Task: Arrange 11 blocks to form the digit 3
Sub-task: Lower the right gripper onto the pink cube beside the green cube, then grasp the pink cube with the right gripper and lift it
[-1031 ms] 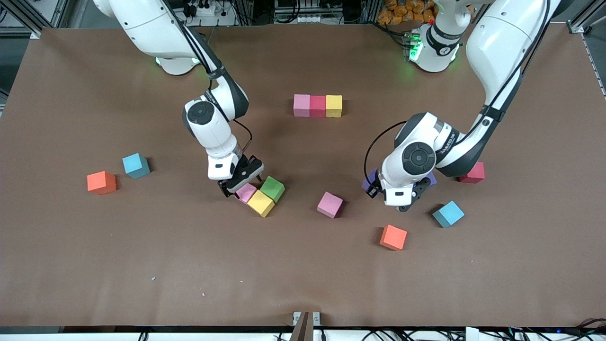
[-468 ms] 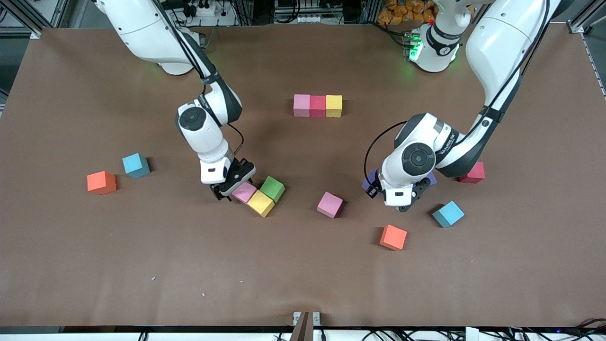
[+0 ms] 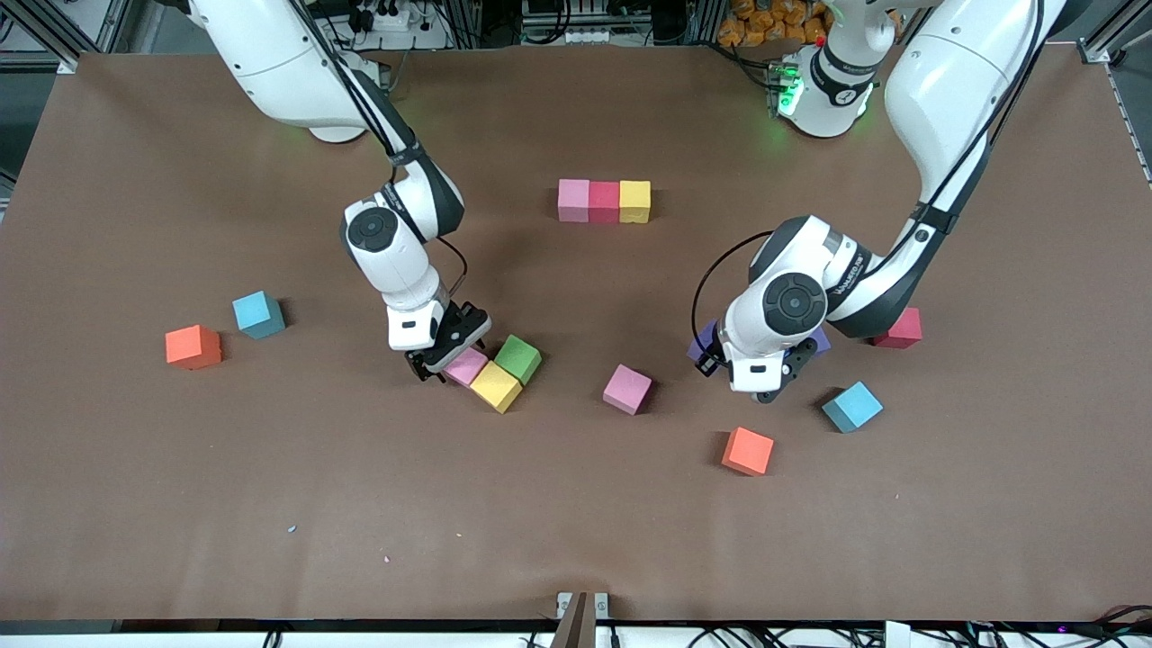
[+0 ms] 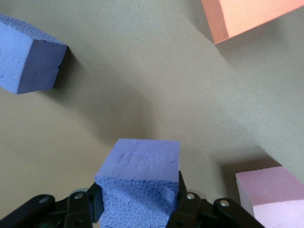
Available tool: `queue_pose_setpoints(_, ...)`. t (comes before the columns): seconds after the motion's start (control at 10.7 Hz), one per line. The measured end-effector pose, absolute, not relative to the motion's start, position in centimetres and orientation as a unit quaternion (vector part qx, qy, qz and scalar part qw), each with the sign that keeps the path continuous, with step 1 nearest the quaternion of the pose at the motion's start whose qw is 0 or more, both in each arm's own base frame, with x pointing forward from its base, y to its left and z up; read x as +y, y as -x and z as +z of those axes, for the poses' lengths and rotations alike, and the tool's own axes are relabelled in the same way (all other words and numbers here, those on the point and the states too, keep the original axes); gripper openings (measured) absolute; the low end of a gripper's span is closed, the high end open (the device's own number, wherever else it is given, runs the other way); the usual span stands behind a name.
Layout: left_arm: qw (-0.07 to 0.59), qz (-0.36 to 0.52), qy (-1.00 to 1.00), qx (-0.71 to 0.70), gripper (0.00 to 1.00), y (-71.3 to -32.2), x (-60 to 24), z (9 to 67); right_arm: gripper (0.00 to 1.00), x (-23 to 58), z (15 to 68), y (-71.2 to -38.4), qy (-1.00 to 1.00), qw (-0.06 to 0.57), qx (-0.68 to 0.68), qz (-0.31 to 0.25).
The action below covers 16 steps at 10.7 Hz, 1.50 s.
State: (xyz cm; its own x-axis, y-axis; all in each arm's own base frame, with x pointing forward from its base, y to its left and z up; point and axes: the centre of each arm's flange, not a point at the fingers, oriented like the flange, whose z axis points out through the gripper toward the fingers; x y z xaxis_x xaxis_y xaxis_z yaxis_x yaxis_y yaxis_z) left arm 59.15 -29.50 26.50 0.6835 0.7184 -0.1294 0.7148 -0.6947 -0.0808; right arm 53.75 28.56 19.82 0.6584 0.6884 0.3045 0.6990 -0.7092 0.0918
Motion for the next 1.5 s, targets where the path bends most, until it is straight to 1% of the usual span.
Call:
queue_pose_setpoints(0.37,0.012,0.076,0.917,-0.39,0.56,-59.1,-29.5,26.5,1.0,29.3,21.0,-54.9,0.907,0.019,-0.381,-0.177)
queue_pose_setpoints(0.84,0.012,0.076,0.918,-0.39,0.56,-59.1,-29.5,26.5,0.95,30.8,19.6,-54.8,0.904,0.021,-0.39,-0.173)
queue_pose_setpoints(0.94,0.012,0.076,0.918,-0.39,0.56,-59.1,-29.6,26.5,0.92,30.9,19.5,-54.8,0.904,0.021,-0.39,-0.173)
queue_pose_setpoints(1.03,0.012,0.076,0.918,-0.39,0.56,-59.1,-29.6,26.5,0.86,30.9,19.5,-54.8,0.904,0.022,-0.391,-0.173)
queue_pose_setpoints(1.12,0.012,0.076,0.918,-0.39,0.56,-59.1,-29.6,26.5,0.85,30.9,19.5,-54.8,0.904,0.022,-0.392,-0.173)
queue_pose_setpoints(1.22,0.012,0.076,0.918,-0.39,0.56,-59.1,-29.6,26.5,0.76,30.9,19.5,-54.8,0.903,0.022,-0.392,-0.172)
queue_pose_setpoints(1.31,0.012,0.076,0.918,-0.39,0.56,-59.1,-29.6,26.4,0.73,30.9,19.4,-54.8,0.903,0.021,-0.393,-0.172)
queue_pose_setpoints(1.41,0.012,0.076,0.918,-0.39,0.56,-59.1,-29.6,26.4,0.6,31.0,19.5,-54.8,0.902,0.022,-0.394,-0.173)
queue_pose_setpoints(1.5,0.013,0.077,0.917,-0.39,0.56,-59.1,-29.6,26.3,0.58,31.0,19.5,-54.7,0.902,0.021,-0.396,-0.173)
